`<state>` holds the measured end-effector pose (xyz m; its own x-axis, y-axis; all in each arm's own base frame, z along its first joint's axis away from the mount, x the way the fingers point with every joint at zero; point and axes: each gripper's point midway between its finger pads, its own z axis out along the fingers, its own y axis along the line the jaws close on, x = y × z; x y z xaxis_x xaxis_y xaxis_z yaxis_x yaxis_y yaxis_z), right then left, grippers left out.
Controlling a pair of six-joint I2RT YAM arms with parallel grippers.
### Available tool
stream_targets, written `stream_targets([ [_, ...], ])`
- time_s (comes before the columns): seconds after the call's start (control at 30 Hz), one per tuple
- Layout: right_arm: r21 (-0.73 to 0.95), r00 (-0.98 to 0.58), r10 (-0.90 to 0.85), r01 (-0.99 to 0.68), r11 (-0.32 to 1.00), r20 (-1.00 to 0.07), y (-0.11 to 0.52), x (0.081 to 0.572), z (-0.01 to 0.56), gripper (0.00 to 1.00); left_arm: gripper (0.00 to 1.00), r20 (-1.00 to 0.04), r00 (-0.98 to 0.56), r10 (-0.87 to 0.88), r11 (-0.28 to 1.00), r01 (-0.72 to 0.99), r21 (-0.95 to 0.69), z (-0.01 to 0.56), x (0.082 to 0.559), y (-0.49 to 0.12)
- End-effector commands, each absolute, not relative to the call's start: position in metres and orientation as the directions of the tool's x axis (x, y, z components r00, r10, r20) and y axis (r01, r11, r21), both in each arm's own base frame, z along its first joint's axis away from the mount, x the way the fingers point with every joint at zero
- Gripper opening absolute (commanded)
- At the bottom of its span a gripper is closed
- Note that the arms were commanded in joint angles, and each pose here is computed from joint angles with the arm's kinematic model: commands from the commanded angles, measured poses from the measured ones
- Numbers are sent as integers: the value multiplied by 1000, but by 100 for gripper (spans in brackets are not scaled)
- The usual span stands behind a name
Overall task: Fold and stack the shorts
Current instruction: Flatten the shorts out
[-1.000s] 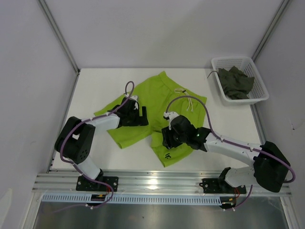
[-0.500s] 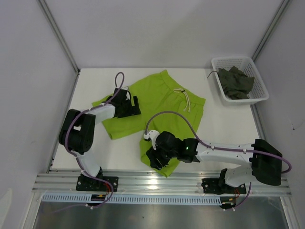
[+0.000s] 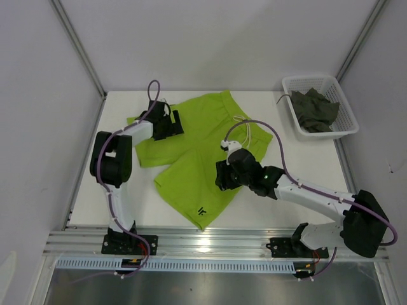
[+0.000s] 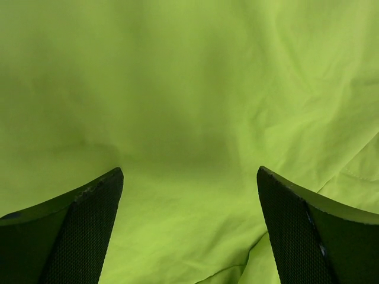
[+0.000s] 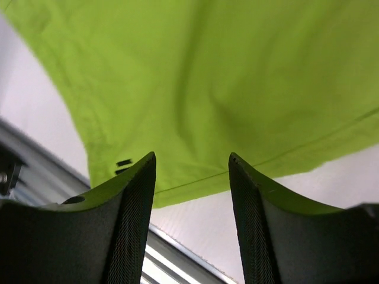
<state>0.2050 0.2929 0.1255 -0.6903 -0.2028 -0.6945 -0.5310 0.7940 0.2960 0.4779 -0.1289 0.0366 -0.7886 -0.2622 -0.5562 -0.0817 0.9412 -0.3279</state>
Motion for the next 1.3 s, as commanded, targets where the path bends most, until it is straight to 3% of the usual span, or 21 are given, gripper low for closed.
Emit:
stream_targets([
  [0.0, 270, -678, -55, -364, 891, -733, 270, 255, 149, 55, 96, -612, -741, -274, 937, -63, -343, 73, 488, -127],
  [0.27, 233, -726, 167, 10, 972, -667, 185, 335, 129, 55, 99, -721, -626, -298, 944, -83, -318, 135, 413, -124],
  [0.57, 234, -666, 386, 310, 922, -638, 98, 396, 102, 50, 98, -780, -621, -82, 946, 198, -257, 155, 290, -228],
  [0.77, 231, -634, 431, 377, 897, -642, 79, 426, 87, 51, 99, -720, -683, 126, 933, 329, -149, 113, 214, -245],
  [0.93, 226, -621, 447, 403, 887, -644, 74, 448, 69, 52, 99, -692, -681, 240, 938, 345, -14, 99, 188, -233],
  [1.17, 233, -622, 441, 390, 891, -647, 76, 472, 53, 63, 99, -690, -660, 297, 912, 411, -1, 103, 155, -244],
  [1.27, 219, -632, 435, 393, 893, -642, 74, 481, 47, 63, 99, -686, -647, 333, 894, 448, 12, 103, 145, -251],
])
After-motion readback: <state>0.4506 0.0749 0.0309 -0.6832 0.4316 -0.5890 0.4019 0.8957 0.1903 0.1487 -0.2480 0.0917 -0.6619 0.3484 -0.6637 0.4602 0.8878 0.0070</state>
